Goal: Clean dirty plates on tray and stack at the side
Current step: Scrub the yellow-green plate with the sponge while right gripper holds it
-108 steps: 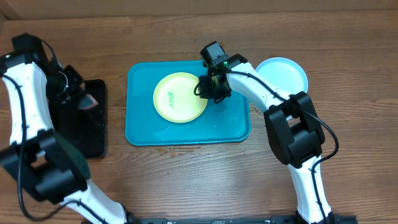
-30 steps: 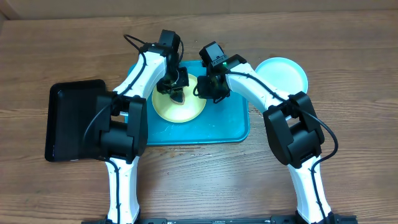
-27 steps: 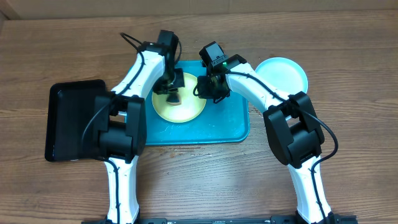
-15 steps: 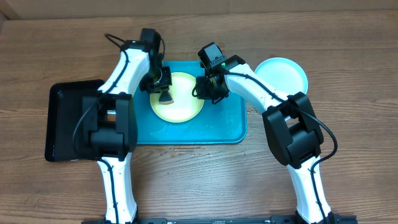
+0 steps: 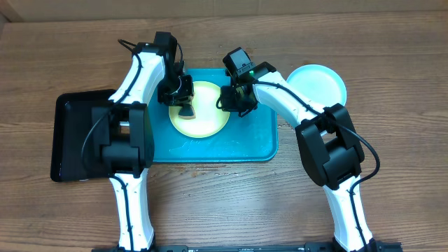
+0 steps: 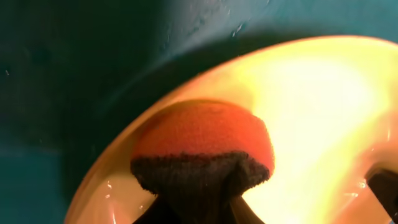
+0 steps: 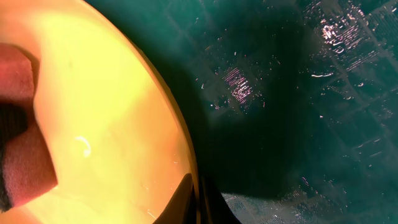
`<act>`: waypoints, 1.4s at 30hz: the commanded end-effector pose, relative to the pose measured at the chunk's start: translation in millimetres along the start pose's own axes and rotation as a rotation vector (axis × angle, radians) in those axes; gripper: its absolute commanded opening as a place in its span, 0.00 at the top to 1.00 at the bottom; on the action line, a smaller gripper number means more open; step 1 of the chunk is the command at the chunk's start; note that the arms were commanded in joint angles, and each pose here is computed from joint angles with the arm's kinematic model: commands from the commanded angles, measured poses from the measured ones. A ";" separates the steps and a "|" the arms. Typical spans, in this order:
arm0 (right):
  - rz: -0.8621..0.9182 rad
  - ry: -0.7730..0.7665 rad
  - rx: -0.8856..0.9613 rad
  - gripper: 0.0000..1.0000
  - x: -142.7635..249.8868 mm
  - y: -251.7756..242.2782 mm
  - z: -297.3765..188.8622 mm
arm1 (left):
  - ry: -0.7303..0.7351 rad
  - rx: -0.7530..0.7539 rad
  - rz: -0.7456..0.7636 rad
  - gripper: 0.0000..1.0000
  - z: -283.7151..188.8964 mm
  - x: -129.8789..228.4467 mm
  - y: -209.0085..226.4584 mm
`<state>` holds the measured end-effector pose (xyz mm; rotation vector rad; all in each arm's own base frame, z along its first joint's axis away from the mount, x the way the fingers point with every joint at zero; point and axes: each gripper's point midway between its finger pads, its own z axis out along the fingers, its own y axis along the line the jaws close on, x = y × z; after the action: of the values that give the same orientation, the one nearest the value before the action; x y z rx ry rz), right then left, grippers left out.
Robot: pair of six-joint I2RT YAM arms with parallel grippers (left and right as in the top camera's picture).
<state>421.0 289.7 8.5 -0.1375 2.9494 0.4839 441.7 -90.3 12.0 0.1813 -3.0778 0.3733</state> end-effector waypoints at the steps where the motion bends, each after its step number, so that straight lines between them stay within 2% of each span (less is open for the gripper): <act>1: 0.008 0.061 0.070 0.96 18.9 -20.0 22.7 | 0.009 0.018 0.032 0.81 0.6 -1.9 -6.8; 2: 0.007 0.061 0.069 0.96 18.9 -20.0 22.7 | 0.015 0.017 0.032 0.82 1.7 -0.3 -6.7; 6: 0.008 0.061 0.069 0.96 18.9 -20.0 22.7 | 0.039 0.011 0.032 0.96 8.8 7.3 -6.2; 17: 0.008 0.065 0.072 0.96 19.9 -20.5 22.6 | -0.067 0.050 -0.033 0.96 21.3 -11.6 -43.7; 23: 0.010 0.073 0.075 0.96 21.8 -21.5 22.4 | -0.117 0.039 0.007 0.96 24.7 -19.1 -57.3; 27: 0.010 0.076 0.077 0.96 22.6 -21.8 22.3 | -0.129 -0.101 0.035 0.96 23.8 -19.0 -31.6; 35: 0.007 0.075 0.076 0.96 22.3 -21.7 22.3 | -0.105 -0.598 -0.025 0.95 -10.1 -6.7 73.6; 42: 0.005 0.066 0.072 0.96 20.0 -20.6 22.6 | -0.094 -0.619 -0.069 0.96 -19.3 -4.0 88.8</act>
<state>417.1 295.7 8.8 -0.1593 2.9530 0.5066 436.2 -44.2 11.9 0.2294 -3.1265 -0.3504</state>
